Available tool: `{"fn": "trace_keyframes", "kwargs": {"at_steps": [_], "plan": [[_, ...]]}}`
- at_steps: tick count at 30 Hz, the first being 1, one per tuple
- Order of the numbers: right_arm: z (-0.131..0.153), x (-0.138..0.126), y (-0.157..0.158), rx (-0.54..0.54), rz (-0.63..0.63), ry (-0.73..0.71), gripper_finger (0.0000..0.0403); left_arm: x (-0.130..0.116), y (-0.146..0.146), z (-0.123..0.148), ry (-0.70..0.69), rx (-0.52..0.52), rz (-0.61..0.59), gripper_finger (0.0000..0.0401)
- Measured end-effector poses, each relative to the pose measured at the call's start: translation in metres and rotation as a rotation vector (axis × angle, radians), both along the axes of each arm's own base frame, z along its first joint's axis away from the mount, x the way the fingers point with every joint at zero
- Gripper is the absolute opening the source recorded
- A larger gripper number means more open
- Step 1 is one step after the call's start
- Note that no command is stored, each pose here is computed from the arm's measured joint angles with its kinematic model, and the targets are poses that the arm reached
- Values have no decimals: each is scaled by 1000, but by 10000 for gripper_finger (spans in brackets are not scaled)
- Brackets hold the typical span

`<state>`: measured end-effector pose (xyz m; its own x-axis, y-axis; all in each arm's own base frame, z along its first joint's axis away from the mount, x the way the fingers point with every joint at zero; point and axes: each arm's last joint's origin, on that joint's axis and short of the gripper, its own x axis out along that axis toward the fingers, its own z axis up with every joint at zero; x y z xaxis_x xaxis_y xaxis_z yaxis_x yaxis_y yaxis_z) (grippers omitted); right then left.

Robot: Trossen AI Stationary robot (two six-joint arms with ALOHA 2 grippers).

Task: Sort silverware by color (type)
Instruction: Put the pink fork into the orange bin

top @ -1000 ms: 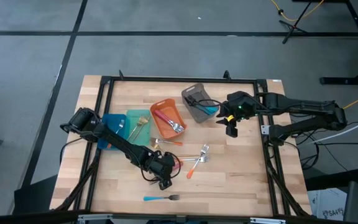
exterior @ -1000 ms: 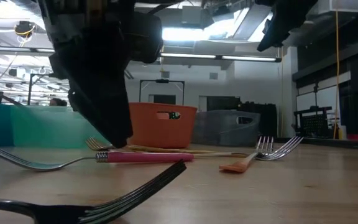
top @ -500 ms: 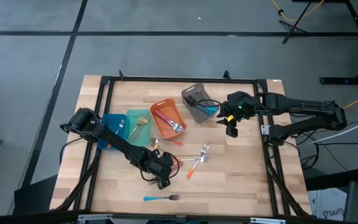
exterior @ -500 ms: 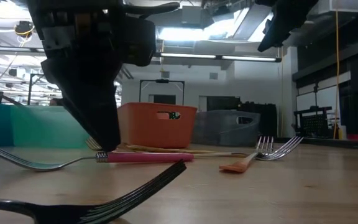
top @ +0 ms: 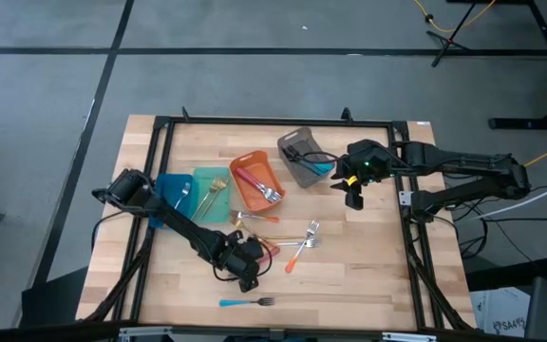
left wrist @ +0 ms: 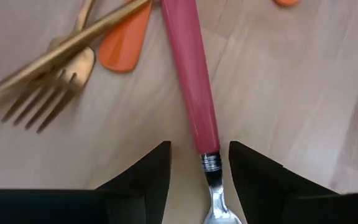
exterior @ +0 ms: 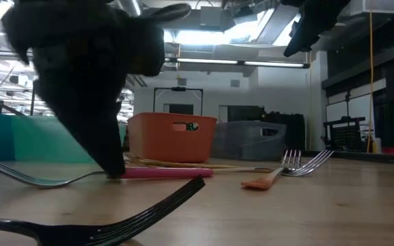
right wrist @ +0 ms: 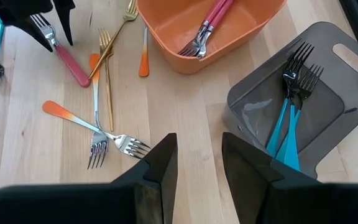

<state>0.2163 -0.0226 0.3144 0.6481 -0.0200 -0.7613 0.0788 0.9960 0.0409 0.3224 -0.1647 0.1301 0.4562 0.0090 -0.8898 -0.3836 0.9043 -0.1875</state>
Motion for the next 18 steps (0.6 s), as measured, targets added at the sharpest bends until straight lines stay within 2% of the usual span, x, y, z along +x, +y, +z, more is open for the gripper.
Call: {"fn": "trace_keyframes", "kwargs": {"at_steps": [11, 18], "plan": [[0, 0, 0, 0, 0, 0, 115, 0, -5, -11, -2, 54, 2, 156], [0, 0, 0, 0, 0, 0, 115, -3, -5, -13, 26, 75, -3, 120]]}}
